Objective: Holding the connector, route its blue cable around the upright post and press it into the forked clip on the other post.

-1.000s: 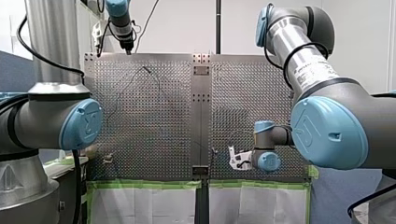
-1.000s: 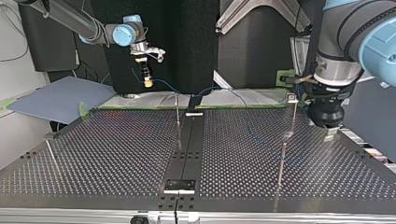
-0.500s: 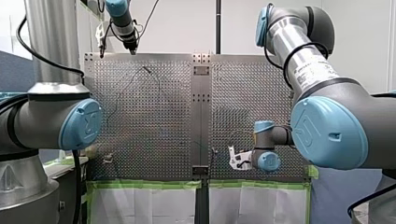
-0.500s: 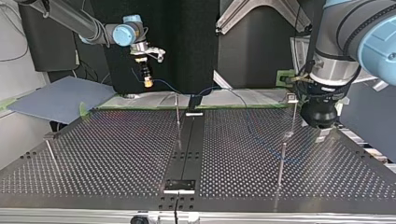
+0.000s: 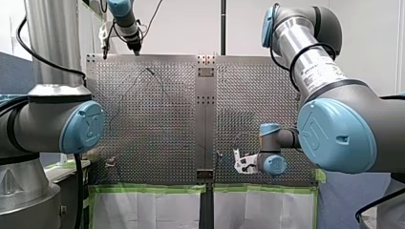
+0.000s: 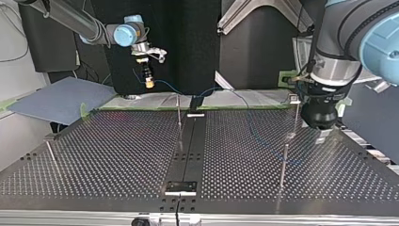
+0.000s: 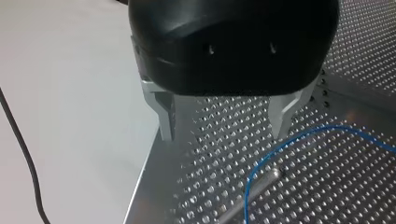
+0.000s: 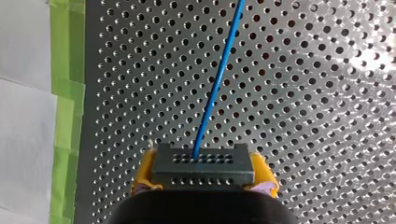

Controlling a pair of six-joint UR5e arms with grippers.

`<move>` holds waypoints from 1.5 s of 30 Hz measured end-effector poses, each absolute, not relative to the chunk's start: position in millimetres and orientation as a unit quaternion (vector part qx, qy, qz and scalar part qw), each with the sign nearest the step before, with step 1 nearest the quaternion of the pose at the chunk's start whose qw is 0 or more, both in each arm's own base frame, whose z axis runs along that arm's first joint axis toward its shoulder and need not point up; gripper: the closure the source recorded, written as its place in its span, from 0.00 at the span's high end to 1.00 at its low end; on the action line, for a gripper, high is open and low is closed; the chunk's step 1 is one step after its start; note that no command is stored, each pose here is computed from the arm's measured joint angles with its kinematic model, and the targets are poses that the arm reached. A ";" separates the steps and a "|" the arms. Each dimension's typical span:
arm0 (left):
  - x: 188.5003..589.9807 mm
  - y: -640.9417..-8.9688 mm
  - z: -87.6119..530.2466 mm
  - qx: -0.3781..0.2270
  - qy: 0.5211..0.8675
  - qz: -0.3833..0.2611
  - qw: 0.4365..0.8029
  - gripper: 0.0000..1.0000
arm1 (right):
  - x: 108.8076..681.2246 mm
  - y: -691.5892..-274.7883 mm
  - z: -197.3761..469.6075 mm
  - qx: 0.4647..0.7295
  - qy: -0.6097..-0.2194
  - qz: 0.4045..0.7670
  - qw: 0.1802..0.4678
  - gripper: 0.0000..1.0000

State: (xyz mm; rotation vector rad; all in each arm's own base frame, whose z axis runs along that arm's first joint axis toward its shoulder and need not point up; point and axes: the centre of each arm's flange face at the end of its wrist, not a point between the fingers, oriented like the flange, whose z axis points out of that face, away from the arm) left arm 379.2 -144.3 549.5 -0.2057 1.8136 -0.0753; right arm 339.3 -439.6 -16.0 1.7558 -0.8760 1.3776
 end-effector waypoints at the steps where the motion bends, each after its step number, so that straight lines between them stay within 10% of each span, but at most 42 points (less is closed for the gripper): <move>1: 379.5 -145.2 550.1 -0.087 0.784 -0.036 0.613 1.00 | 339.3 -439.6 -16.1 0.682 -0.340 0.535 0.363 0.44; 45: 403.8 -195.1 446.4 0.051 0.763 -0.067 0.641 1.00 | 347.4 -434.2 -15.2 0.684 -0.332 0.544 0.354 0.44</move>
